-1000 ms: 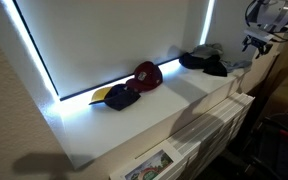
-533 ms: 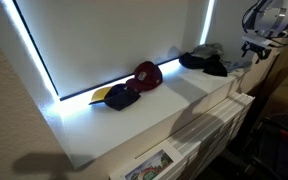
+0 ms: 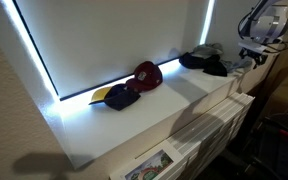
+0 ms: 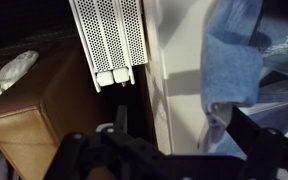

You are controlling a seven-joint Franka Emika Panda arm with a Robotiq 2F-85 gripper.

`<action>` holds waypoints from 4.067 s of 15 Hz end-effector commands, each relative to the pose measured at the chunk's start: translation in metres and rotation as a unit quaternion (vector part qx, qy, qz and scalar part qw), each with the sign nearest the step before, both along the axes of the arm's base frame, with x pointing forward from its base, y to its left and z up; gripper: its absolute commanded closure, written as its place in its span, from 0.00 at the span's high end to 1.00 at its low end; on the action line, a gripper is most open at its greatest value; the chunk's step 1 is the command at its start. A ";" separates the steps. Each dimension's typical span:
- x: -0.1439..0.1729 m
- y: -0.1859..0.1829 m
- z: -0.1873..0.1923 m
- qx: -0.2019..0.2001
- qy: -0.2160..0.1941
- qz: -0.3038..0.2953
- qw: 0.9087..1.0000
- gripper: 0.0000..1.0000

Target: Move the grey cup to the left

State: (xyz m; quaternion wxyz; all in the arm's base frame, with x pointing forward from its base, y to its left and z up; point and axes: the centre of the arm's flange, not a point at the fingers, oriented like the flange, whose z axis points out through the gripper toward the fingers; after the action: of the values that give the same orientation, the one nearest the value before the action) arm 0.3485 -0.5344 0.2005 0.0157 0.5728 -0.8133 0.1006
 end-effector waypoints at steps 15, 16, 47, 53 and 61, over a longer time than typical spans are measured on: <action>-0.001 -0.009 -0.006 -0.046 -0.013 -0.049 0.998 0.75; -0.001 -0.009 -0.006 -0.043 -0.013 -0.044 0.998 0.74; 0.179 0.304 0.301 -0.319 -0.030 0.466 0.825 0.01; 0.217 0.430 0.315 -0.398 -0.048 0.541 0.740 0.01; 0.234 0.549 0.290 -0.510 -0.047 0.598 0.617 0.01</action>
State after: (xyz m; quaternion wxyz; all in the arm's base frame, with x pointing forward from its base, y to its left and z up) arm 0.5801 -0.0100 0.5046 0.1611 0.8470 -0.1477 0.4846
